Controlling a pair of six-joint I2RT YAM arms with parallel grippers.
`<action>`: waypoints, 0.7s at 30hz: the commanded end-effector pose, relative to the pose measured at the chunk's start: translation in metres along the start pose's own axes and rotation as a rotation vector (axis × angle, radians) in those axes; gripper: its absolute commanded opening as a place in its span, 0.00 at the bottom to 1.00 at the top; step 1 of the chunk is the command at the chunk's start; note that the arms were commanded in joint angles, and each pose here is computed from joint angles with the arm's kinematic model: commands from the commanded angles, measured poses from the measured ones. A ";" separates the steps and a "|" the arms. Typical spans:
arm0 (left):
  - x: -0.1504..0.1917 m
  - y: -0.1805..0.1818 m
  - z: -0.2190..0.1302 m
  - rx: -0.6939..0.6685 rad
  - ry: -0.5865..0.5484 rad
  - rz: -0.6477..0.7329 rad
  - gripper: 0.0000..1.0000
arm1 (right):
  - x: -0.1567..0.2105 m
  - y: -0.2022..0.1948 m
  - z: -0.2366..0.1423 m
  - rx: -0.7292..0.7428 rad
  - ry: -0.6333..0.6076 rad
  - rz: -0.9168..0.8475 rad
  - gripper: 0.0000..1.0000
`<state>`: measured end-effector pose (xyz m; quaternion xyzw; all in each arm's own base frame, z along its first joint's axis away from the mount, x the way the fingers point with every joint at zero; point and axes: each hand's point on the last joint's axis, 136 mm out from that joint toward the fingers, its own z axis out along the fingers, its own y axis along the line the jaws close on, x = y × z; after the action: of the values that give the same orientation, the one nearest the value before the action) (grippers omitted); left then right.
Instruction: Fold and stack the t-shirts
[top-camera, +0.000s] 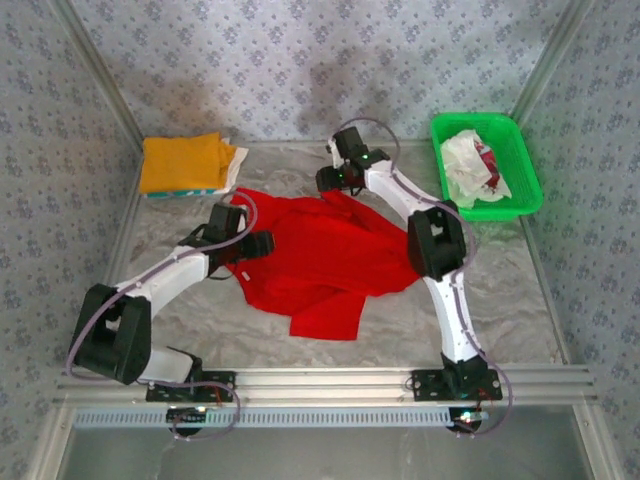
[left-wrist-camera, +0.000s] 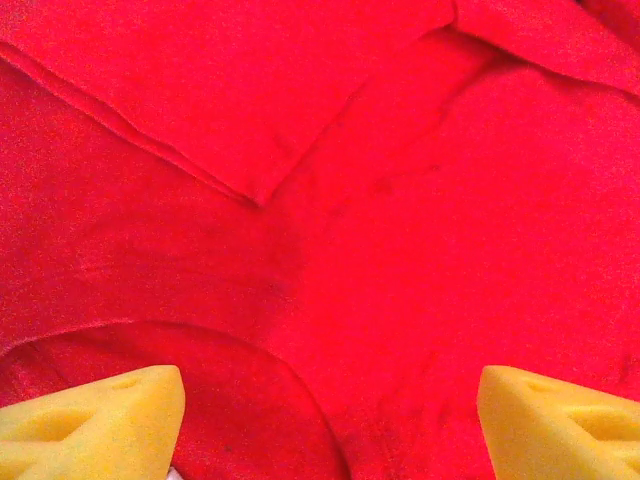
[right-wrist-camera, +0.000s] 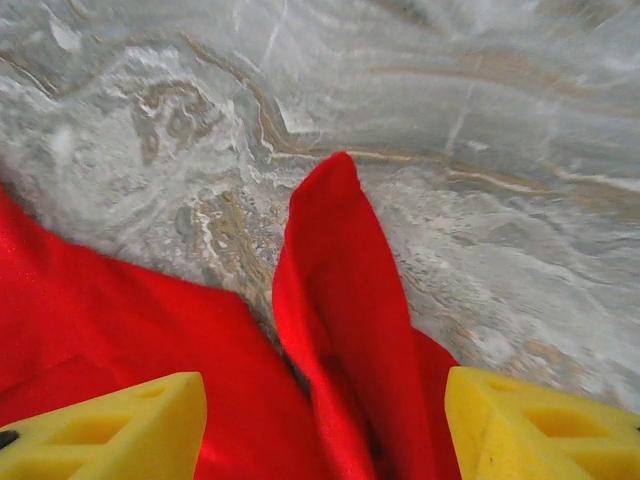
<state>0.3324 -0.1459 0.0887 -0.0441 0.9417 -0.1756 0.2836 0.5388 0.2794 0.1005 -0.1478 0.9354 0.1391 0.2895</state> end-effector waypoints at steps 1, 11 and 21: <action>0.005 -0.009 0.011 0.044 -0.007 -0.024 0.80 | 0.006 0.008 0.014 -0.044 0.068 -0.033 0.69; 0.020 0.016 0.048 0.039 0.047 -0.179 0.78 | -0.013 -0.010 0.034 -0.017 0.027 0.007 0.05; 0.030 0.068 0.044 -0.077 0.076 -0.316 0.80 | -0.065 -0.110 -0.019 0.152 -0.151 0.184 0.00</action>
<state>0.3527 -0.1221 0.0369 -0.1573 0.9307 -0.2073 0.2570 0.5987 0.2248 0.0886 -0.0783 0.9427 0.1200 0.3014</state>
